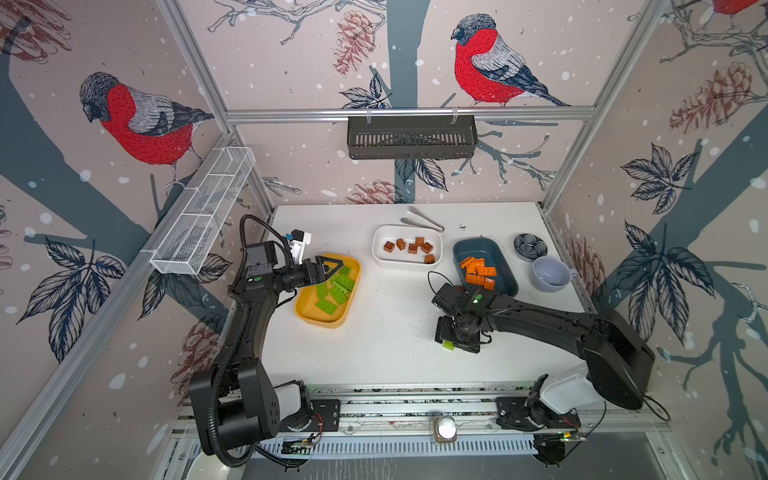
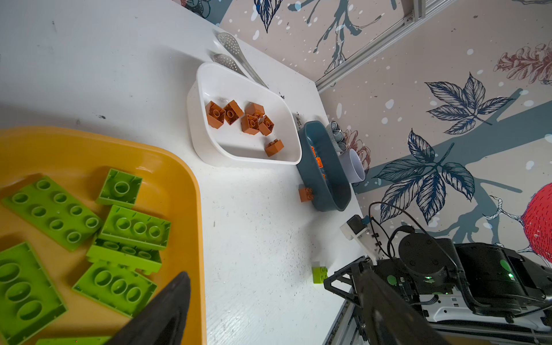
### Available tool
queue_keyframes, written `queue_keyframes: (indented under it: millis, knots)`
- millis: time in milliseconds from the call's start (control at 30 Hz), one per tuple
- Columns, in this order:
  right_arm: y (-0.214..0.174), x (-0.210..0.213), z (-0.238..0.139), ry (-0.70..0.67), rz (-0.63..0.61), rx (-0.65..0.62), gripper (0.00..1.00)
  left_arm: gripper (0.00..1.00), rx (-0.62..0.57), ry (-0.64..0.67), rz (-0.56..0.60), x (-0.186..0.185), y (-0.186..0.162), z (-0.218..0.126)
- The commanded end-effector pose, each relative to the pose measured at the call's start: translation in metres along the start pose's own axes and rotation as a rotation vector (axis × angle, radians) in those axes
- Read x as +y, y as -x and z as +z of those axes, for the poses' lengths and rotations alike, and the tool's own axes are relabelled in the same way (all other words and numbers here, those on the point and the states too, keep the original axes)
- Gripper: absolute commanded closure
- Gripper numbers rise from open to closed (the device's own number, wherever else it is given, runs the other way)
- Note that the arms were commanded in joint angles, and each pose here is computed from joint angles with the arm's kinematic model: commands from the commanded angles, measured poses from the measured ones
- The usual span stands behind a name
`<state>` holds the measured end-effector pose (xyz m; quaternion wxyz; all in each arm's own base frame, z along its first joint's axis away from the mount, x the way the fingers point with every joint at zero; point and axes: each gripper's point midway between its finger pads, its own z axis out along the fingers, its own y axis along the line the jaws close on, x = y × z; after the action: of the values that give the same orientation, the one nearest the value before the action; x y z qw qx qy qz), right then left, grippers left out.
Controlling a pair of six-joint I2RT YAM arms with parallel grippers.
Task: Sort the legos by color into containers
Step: 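Lower the right gripper onto the lime-green 2x2 brick and grasp it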
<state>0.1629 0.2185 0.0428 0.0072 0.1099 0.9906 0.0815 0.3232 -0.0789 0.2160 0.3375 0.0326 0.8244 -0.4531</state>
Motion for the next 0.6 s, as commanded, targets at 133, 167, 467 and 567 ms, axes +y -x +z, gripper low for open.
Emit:
queue_keyframes:
  millis: [133, 167, 467, 567]
  knots:
    - [0.003, -0.010, 0.015, -0.047, 0.073, 0.001, 0.42, 0.12, -0.006, -0.030, 0.032, -0.004, 0.000, 0.001]
    - [0.005, -0.011, 0.017, -0.054, 0.076, -0.004, 0.44, 0.12, -0.007, -0.031, 0.034, -0.004, 0.000, 0.001]
    - [0.016, -0.014, 0.025, -0.085, 0.069, -0.025, 0.55, 0.12, 0.012, -0.037, 0.032, -0.002, -0.002, 0.003]
    - [0.014, -0.020, 0.030, -0.103, 0.068, -0.017, 0.58, 0.12, 0.013, -0.034, 0.037, -0.002, -0.002, 0.002]
